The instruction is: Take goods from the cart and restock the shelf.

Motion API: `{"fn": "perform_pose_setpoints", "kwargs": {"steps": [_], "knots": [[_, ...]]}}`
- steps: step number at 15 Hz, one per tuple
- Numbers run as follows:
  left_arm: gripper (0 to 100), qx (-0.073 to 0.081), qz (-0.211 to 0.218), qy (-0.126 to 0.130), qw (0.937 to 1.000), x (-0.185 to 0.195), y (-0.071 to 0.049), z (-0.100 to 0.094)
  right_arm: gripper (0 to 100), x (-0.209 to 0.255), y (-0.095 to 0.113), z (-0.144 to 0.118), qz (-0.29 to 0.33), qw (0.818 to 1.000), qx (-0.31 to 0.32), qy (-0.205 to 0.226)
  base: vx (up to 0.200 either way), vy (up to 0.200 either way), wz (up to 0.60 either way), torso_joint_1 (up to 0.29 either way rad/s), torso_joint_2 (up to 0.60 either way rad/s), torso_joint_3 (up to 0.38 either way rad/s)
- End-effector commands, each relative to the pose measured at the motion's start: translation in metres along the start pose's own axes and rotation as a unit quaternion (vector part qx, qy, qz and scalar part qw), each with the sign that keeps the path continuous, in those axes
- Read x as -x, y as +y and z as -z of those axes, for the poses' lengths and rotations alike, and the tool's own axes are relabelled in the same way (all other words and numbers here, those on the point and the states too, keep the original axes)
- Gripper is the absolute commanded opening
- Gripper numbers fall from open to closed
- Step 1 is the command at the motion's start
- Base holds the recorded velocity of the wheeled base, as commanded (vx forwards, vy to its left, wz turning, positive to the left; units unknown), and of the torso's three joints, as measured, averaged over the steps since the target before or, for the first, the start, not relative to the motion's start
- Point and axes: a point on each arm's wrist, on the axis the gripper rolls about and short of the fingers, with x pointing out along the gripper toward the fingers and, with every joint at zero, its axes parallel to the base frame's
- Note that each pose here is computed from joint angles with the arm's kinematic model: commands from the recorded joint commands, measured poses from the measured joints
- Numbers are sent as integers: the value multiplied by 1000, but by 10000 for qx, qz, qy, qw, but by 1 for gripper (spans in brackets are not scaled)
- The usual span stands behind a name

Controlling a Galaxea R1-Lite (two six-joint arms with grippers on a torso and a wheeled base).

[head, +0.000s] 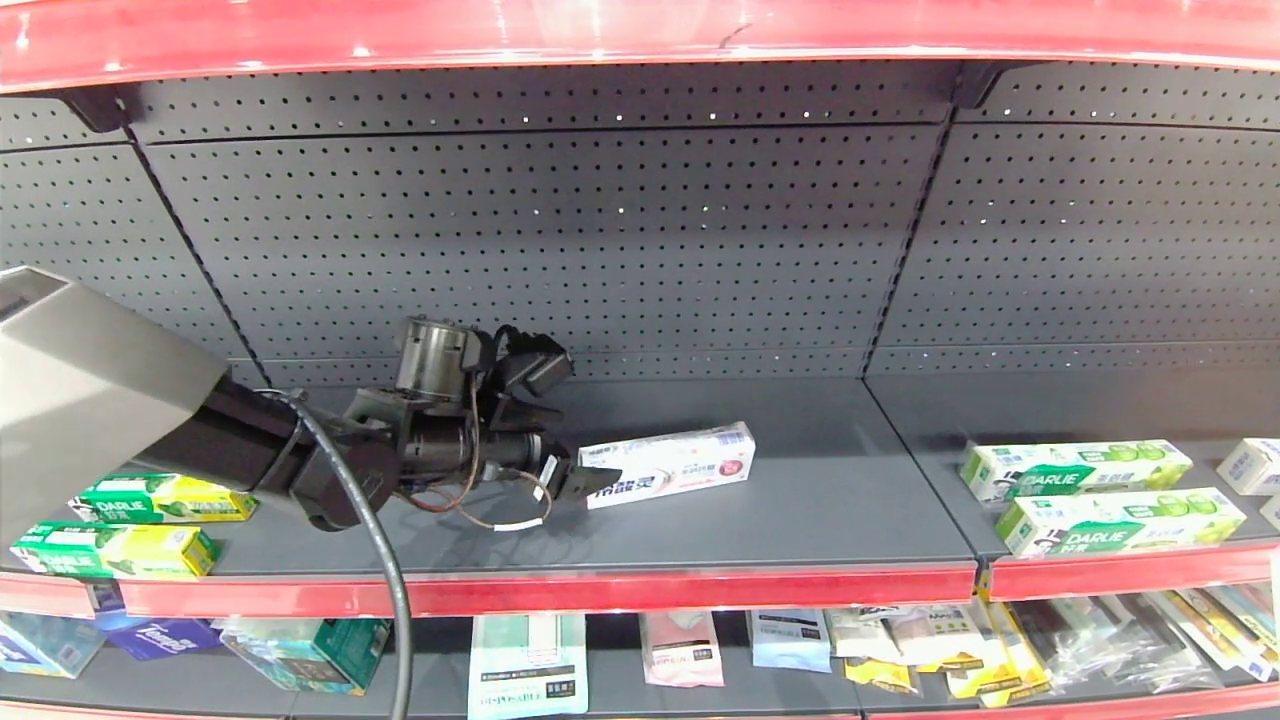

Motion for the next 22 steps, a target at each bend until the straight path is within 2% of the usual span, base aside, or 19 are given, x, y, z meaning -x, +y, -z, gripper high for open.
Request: {"fn": "perform_pose_setpoints", "kwargs": {"steps": [1,2,6,8,9,12,13,14,16,18,20,22], "knots": [[100,-59,18,-71,10000,8,2,-4,0,0,0,1,-3,10000,43,28,0,0,0,0,0,0],[100,-94,44,-13,9999,6,2,-4,0,-1,0,2,-2,10000,62,51,0,0,0,0,0,0],[100,-639,361,317,9968,3,1,5,0,-2,1,7,-18,9997,217,134,0,0,0,0,0,0],[100,-932,426,437,9938,-3,4,7,0,-2,1,8,-23,9996,237,148,0,0,0,0,0,0],[100,-1212,452,447,9906,-12,9,7,0,-3,2,10,-34,9994,277,184,0,0,0,0,0,0],[100,-1260,514,522,9893,-23,12,5,0,-3,2,11,-45,9991,364,213,0,0,0,0,0,0],[100,-1352,629,691,9864,-25,12,2,0,-4,3,13,-51,9991,360,235,0,0,0,0,0,0],[100,-1510,675,741,9834,-28,15,-2,0,-4,3,13,-51,9991,360,235,0,0,0,0,0,0],[100,-1628,672,702,9819,-40,21,-8,0,-4,3,15,-63,9990,361,271,0,0,0,0,0,0],[100,-1640,745,735,9809,-53,22,-12,0,-5,4,17,-77,9988,377,314,0,0,0,0,0,0],[100,-1666,845,769,9794,-57,15,-15,0,-5,4,17,-85,9986,407,311,0,0,0,0,0,0],[100,-1656,861,803,9791,-57,14,-14,0,-5,3,15,-66,9988,406,278,0,0,0,0,0,0]]}}
